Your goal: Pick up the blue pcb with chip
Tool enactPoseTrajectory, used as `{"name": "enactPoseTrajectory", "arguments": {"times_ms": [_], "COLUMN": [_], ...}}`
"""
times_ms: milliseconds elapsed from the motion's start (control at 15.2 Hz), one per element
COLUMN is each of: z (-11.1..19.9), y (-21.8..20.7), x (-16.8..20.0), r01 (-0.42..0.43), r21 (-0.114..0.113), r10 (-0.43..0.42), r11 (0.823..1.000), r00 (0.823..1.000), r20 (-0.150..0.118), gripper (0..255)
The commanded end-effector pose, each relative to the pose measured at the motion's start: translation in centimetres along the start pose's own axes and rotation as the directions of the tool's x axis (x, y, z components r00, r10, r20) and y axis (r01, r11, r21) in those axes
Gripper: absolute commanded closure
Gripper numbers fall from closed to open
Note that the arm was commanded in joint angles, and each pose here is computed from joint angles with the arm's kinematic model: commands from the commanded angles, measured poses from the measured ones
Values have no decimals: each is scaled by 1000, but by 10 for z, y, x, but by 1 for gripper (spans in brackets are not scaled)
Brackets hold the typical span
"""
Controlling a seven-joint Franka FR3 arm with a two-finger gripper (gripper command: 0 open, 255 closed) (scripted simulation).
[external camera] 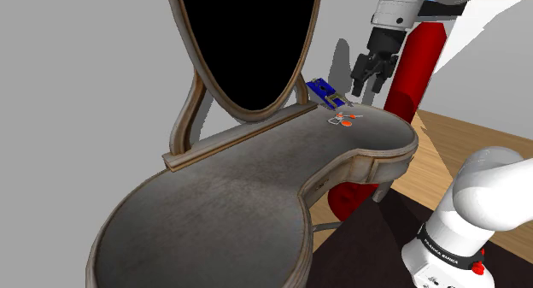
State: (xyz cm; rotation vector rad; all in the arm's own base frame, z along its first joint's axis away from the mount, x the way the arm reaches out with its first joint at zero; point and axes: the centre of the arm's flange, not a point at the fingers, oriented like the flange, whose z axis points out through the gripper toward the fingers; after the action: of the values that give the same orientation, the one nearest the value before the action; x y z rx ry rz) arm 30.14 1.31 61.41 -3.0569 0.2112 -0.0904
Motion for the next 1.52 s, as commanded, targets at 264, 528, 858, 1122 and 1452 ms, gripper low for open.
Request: {"name": "enactPoseTrajectory", "arguments": {"times_ms": [264,528,858,1122,1452], "z": [26,49,71,95,96], "y": [15,33,41,43,43], "x": [25,50,57,56,57], "r01": [-141,-273,-312,-312,-312], "r21": [42,101,123,123,123], "r10": [146,290,334,334,334], "r11": [989,957,942,942,942], "r00": [981,924,899,899,899], "r20": [-129,-249,-284,-284,-284], "gripper": [0,0,0,0,255]}}
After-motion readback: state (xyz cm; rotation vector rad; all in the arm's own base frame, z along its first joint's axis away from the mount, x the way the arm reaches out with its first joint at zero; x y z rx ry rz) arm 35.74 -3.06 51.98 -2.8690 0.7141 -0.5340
